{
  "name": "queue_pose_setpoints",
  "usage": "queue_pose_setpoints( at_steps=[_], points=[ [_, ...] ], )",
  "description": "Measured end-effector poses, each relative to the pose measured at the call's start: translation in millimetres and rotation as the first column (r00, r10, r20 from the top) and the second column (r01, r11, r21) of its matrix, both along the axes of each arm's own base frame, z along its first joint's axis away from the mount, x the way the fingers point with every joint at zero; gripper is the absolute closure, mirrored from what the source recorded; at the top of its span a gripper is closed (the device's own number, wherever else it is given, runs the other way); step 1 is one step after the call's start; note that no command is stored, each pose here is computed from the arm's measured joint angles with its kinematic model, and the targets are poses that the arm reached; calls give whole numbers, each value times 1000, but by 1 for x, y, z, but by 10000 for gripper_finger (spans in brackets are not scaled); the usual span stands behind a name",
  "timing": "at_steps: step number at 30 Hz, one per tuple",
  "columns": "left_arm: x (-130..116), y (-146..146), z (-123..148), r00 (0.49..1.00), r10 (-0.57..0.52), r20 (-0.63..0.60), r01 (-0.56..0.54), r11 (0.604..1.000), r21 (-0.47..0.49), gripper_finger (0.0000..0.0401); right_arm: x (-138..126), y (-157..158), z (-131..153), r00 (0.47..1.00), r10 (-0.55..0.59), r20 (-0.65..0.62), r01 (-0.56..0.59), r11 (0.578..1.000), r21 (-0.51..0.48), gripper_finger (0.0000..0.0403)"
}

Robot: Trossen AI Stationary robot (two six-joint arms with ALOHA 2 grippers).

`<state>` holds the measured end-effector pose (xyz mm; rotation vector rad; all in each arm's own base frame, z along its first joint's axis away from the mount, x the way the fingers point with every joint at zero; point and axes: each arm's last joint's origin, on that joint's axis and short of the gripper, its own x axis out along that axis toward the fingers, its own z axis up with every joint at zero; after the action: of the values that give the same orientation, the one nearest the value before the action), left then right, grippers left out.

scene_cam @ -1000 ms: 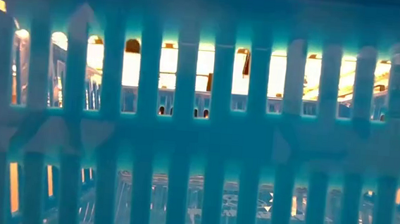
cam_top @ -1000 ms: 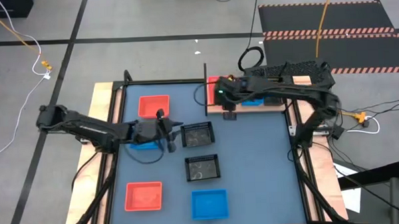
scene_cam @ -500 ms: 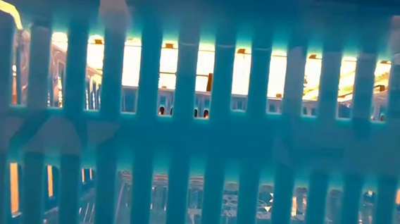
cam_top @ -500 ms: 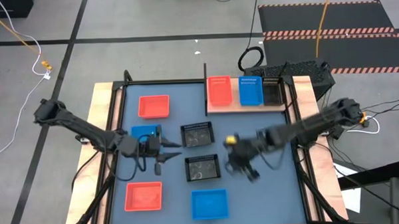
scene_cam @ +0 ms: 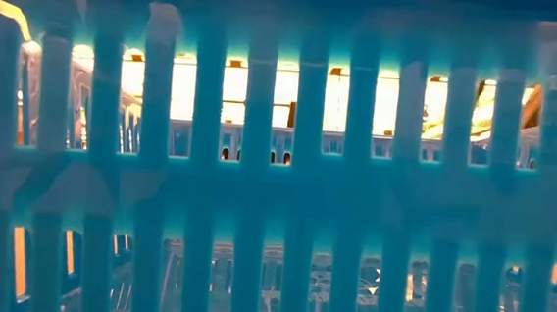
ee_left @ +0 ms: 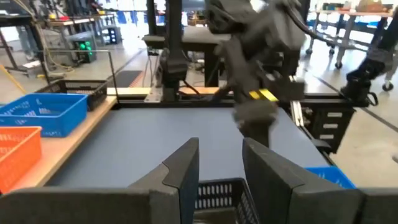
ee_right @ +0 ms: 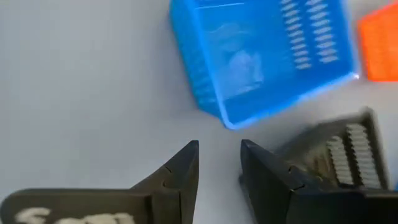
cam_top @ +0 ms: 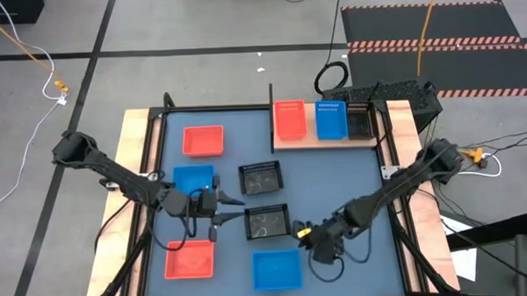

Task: Stack baskets on shelf by color
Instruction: Put the bottom right blue basket on the shelf

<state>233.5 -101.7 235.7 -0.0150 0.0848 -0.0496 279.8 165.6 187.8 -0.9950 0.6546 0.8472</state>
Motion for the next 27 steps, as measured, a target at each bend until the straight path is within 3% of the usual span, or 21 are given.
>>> queue_pose_setpoints(
  at_steps=[8, 14, 18, 22, 27],
  points=[
    [-1, -1, 0, 1000, 0, -9, -1, 999, -52, 274, 33, 32, -8, 987, 152, 45, -148, 986, -82, 291],
    [-3, -4, -3, 999, -14, -41, 12, 999, -38, 274, 34, 30, -15, 989, 137, -48, -141, 984, -110, 293],
    [-3, -3, -4, 999, -10, -43, 9, 1000, -30, 274, 38, 22, -14, 996, 71, -52, -75, 994, -77, 326],
    [-2, -1, -4, 999, -2, -43, 1, 1000, -26, 274, 39, 16, -14, 989, 107, -102, -108, 994, 1, 391],
    [-1, 1, -3, 999, 9, -42, -10, 999, -38, 274, 34, 13, -9, 978, 141, -156, -135, 990, 51, 395]
  ],
)
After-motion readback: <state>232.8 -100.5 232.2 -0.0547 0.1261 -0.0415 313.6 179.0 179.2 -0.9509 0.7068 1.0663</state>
